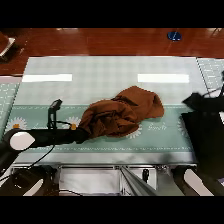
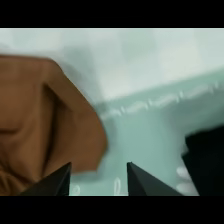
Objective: Fold the shirts.
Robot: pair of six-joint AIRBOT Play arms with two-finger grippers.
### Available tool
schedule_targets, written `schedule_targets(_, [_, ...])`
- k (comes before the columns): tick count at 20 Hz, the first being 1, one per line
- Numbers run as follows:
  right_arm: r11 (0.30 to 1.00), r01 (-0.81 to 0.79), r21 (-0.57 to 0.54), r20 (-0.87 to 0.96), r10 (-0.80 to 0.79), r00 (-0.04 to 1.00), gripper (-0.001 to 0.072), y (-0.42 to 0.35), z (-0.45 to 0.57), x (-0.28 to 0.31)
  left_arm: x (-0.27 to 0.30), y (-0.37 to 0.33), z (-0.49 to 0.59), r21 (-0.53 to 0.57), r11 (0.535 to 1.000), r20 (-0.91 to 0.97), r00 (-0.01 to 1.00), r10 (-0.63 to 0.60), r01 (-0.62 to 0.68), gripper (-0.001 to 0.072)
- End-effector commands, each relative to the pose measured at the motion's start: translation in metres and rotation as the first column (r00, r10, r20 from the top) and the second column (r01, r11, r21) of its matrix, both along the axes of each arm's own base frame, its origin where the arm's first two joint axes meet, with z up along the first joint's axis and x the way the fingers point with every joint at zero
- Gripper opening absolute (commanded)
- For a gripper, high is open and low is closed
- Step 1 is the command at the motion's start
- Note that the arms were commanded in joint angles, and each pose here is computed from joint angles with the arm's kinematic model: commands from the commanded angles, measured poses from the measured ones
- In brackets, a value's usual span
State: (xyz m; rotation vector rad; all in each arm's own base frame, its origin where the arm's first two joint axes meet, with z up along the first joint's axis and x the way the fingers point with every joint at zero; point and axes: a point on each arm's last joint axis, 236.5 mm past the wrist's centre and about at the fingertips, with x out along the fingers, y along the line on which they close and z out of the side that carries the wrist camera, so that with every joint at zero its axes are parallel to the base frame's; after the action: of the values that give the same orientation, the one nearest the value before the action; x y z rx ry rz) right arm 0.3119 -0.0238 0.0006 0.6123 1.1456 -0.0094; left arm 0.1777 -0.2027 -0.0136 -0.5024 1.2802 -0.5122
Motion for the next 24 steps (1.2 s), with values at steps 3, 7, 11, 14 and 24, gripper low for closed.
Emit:
schedule_targets(3, [0.994, 0.036, 0.100, -0.105, -0.025, 0.994, 0.0405, 0.019, -0.060, -0.045, 0.017, 0.013, -0.040, 0.118, 0.993, 0.013, 0.999, -0.032, 0.031, 0.0508])
schedule_targets(7, [0.994, 0.033, 0.105, -0.118, -0.021, 0.993, 0.0405, 0.021, -0.064, -0.049, 0.029, 0.051, -0.057, 0.203, 0.979, -0.029, 0.999, 0.040, -0.033, 0.0508])
schedule_targets(11, [0.994, 0.033, 0.105, -0.118, -0.021, 0.993, 0.0405, 0.021, -0.064, -0.049, 0.024, 0.067, -0.061, 0.220, 0.975, -0.068, 0.997, 0.042, -0.026, 0.0508])
schedule_targets(14, [0.994, 0.034, 0.106, -0.119, -0.021, 0.993, 0.0405, 0.021, -0.064, -0.049, 0.021, 0.068, -0.064, 0.224, 0.975, -0.084, 0.996, 0.025, -0.005, 0.0508])
schedule_targets(24, [0.990, -0.059, 0.131, -0.120, 0.074, 0.990, 0.0405, 0.055, -0.069, -0.044, 0.014, 0.044, -0.104, 0.219, 0.975, -0.200, 0.980, 0.014, 0.031, 0.0457])
